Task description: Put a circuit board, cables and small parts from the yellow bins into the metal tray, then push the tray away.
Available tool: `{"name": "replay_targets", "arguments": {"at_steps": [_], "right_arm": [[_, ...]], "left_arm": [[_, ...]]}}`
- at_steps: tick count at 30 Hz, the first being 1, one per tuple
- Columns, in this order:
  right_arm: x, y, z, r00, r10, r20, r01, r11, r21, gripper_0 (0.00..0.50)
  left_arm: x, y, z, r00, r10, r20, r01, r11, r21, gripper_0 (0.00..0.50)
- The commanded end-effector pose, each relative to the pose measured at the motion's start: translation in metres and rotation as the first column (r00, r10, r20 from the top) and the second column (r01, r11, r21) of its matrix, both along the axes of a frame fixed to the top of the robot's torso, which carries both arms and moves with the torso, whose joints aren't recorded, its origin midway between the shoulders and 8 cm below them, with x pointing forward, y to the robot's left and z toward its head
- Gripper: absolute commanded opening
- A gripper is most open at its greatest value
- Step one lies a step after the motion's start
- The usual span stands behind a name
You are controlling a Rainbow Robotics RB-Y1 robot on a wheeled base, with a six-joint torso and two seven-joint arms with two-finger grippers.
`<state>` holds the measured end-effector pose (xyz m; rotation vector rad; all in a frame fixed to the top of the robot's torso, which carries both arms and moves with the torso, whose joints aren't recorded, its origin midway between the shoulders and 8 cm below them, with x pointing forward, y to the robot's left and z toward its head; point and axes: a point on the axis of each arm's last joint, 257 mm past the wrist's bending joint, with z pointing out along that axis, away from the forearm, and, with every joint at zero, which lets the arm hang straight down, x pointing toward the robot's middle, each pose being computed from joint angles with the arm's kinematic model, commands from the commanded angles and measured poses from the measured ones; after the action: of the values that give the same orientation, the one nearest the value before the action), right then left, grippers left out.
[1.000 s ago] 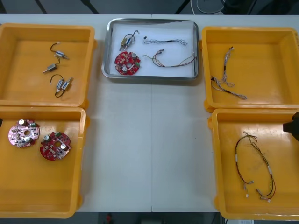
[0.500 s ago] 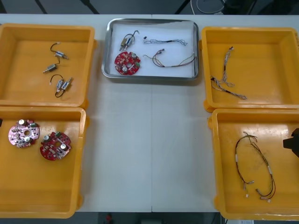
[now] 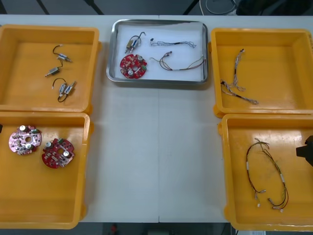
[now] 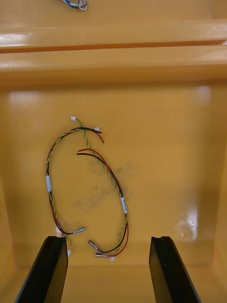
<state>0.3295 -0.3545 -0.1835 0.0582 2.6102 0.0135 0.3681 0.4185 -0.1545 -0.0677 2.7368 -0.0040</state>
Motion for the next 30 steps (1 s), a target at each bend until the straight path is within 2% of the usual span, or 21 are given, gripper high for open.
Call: {"name": "replay_targets", "arguments": {"at_steps": [1, 30], "right_arm": [[-0.0059, -0.0056, 0.0055, 0.998, -0.054, 0.015, 0.054, 0.998, 0.013, 0.500], [-0.0059, -0.0056, 0.0055, 0.998, -0.054, 0.015, 0.054, 0.998, 0.013, 0.500]], "left_arm": [[-0.0049, 0.0176, 0.0148, 0.998, -0.054, 0.013, 0.053, 0.994, 0.091, 0.500], [-0.0049, 0.0176, 0.0148, 0.998, -0.054, 0.013, 0.053, 0.994, 0.091, 0.500]]}}
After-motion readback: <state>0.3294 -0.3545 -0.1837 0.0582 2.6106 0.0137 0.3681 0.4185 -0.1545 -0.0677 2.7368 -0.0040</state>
